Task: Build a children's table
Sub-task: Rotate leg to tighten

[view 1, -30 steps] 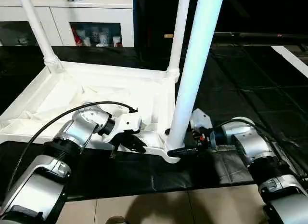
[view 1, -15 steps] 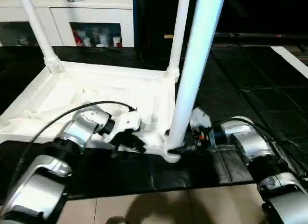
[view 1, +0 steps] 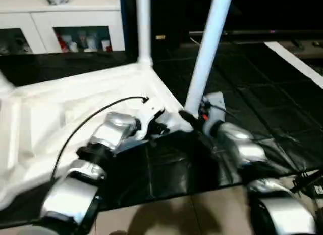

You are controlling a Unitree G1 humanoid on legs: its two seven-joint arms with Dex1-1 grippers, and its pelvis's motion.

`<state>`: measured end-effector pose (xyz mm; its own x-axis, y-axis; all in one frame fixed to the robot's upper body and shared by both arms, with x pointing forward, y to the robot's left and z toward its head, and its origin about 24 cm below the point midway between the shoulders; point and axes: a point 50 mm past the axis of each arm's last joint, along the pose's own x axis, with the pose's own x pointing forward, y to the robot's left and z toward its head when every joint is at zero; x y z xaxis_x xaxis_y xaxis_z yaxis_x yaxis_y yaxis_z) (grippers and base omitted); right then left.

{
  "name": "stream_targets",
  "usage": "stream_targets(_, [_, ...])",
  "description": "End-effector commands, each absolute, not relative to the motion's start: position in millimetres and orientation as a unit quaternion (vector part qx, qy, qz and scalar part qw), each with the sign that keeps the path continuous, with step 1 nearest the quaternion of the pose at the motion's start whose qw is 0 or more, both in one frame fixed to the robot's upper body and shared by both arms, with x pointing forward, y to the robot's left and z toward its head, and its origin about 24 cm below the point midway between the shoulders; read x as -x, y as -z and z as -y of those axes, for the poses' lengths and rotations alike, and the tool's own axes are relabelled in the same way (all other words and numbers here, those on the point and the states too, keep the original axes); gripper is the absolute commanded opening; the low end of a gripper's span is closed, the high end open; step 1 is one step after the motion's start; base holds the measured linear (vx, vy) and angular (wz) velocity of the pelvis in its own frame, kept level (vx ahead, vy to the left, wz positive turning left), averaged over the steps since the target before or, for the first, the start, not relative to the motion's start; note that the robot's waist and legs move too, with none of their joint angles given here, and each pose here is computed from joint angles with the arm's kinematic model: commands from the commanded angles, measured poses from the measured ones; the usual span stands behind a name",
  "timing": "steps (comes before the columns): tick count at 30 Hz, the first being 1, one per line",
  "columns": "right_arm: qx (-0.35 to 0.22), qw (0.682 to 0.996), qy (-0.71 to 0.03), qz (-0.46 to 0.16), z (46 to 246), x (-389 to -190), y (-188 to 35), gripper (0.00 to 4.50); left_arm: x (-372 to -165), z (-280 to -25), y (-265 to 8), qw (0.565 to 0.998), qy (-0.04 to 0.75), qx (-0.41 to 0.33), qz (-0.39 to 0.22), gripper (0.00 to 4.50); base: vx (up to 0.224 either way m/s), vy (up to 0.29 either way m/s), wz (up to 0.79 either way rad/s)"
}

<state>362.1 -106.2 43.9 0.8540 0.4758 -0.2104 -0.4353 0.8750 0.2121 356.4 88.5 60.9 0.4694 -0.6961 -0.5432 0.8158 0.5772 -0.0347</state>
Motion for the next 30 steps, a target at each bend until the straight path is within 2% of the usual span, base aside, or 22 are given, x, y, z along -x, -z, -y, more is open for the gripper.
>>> stream_targets(1, [-0.091, 0.942, -0.278, -0.163, 71.3, -353.5, -32.9, 2.62, -361.2, -65.3, -84.5, 0.863, 0.451, -0.107, -0.202, 0.0, 0.0, 0.0, 0.0])
stream_targets(5, [-0.07, 0.94, -0.296, -0.154, 69.8, -352.7, -34.0, 2.62, -359.5, -66.9, -82.4, 0.856, 0.458, -0.127, -0.202, 0.0, 0.0, 0.0, 0.0])
stream_targets(6, [-0.074, 0.939, -0.3, -0.151, 70.3, -352.3, -34.2, 3.18, -359.3, -68.3, -81.9, 0.856, 0.458, -0.129, -0.203, 0.0, 0.0, 0.0, 0.0])
stream_targets(9, [-0.068, 0.937, -0.313, -0.141, 73.7, -351.6, -35.0, 3.38, -358.6, -72.6, -80.4, 0.853, 0.46, -0.132, -0.206, 0.0, 0.0, 0.0, 0.0])
stream_targets(11, [-0.054, 0.938, -0.316, -0.131, 81.0, -351.6, -35.5, 3.52, -358.0, -78.0, -78.0, 0.85, 0.463, -0.141, -0.211, 0.0, 0.0, 0.0, 0.0])
stream_targets(12, [-0.051, 0.939, -0.316, -0.128, 83.2, -351.7, -35.7, 3.76, -357.8, -79.9, -77.2, 0.848, 0.463, -0.143, -0.213, 0.0, 0.0, 0.0, 0.0])
stream_targets(14, [-0.035, 0.938, -0.325, -0.114, 92.3, -351.0, -36.7, 3.8, -357.3, -85.3, -76.0, 0.842, 0.471, -0.153, -0.212, 0.0, 0.0, 0.0, 0.0])
stream_targets(16, [-0.03, 0.932, -0.348, -0.092, 107.1, -349.0, -41.0, 4.11, -355.7, -94.1, -73.9, 0.829, 0.488, -0.168, -0.215, 0.0, 0.0, 0.0, 0.0])
stream_targets(17, [-0.029, 0.931, -0.353, -0.087, 109.7, -348.7, -42.1, 4.11, -355.5, -95.7, -73.6, 0.827, 0.49, -0.169, -0.217, 0.0, 0.0, 0.0, 0.0])
stream_targets(18, [-0.019, 0.921, -0.383, -0.072, 122.1, -345.6, -46.7, 4.18, -353.6, -103.1, -73.5, 0.814, 0.509, -0.181, -0.215, 0.0, 0.0, 0.0, 0.0])
stream_targets(21, [0.004, 0.906, -0.42, -0.061, 135.6, -341.7, -51.5, 4.36, -350.5, -112.4, -73.0, 0.792, 0.535, -0.197, -0.217, 0.0, 0.0, 0.0, 0.0])
stream_targets(26, [0.02, 0.868, -0.492, -0.057, 151.1, -334.4, -60.7, 4.36, -343.2, -122.8, -71.9, 0.747, 0.589, -0.226, -0.21, 0.0, 0.0, 0.0, 0.0])
stream_targets(27, [0.046, 0.849, -0.523, -0.064, 156.6, -331.4, -64.3, 4.36, -339.9, -127.4, -71.4, 0.723, 0.612, -0.239, -0.214, 0.0, 0.0, 0.0, 0.0])
stream_targets(30, [0.079, 0.824, -0.555, -0.079, 159.5, -328.0, -65.7, 4.36, -336.1, -132.2, -71.2, 0.697, 0.634, -0.252, -0.221, 0.0, 0.0, 0.0, 0.0])
